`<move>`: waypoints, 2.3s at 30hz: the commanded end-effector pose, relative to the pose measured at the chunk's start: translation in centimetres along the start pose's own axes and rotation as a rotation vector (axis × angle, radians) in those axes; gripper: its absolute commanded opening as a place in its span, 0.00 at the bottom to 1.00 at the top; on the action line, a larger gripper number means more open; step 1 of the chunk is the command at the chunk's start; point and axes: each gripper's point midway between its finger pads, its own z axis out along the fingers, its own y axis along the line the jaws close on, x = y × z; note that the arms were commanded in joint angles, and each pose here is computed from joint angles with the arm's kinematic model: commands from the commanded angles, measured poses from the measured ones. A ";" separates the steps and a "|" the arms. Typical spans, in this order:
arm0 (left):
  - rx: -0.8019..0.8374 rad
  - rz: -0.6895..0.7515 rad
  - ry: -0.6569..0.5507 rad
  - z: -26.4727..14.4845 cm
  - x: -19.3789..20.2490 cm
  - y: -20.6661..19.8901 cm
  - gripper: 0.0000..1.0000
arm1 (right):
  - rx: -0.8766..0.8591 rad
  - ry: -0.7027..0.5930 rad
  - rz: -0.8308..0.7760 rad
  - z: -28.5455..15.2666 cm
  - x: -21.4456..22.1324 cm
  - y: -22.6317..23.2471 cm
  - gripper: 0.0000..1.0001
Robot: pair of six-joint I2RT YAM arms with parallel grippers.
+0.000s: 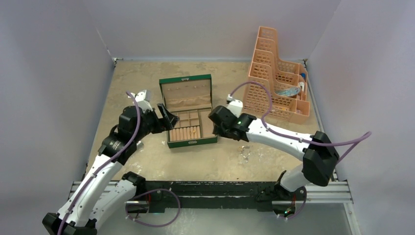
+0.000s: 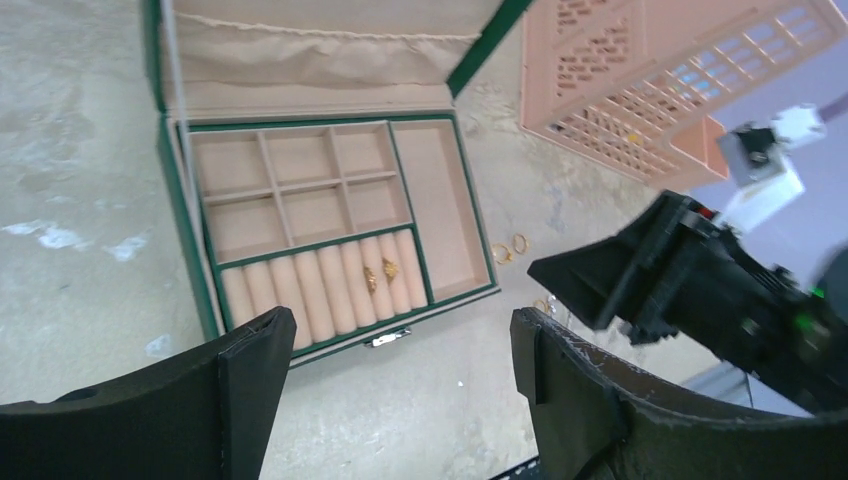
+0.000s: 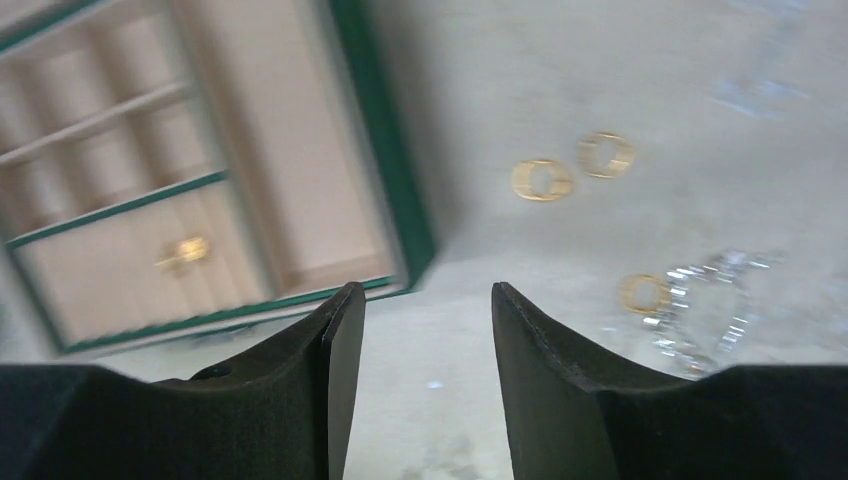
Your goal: Organize the mixed jewelry
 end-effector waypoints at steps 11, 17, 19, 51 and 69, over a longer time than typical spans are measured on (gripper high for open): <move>0.208 0.069 0.064 1.1 0.1 -4.0 0.70 | 0.227 0.103 0.087 3.0 4.4 -11.0 0.35; 0.223 0.064 0.067 1.3 0.3 -4.1 0.64 | 0.226 0.125 0.062 3.8 5.4 -11.2 0.31; 0.225 0.064 0.069 1.4 0.4 -4.1 0.62 | 0.232 0.135 0.052 4.1 5.7 -11.4 0.29; 0.212 0.049 0.071 1.4 0.7 -3.7 0.56 | 0.299 0.165 0.089 4.9 7.8 -13.5 0.13; 0.291 -0.097 0.153 1.7 1.4 -5.9 0.56 | -0.256 -0.119 0.235 -1.0 -3.1 -1.8 0.00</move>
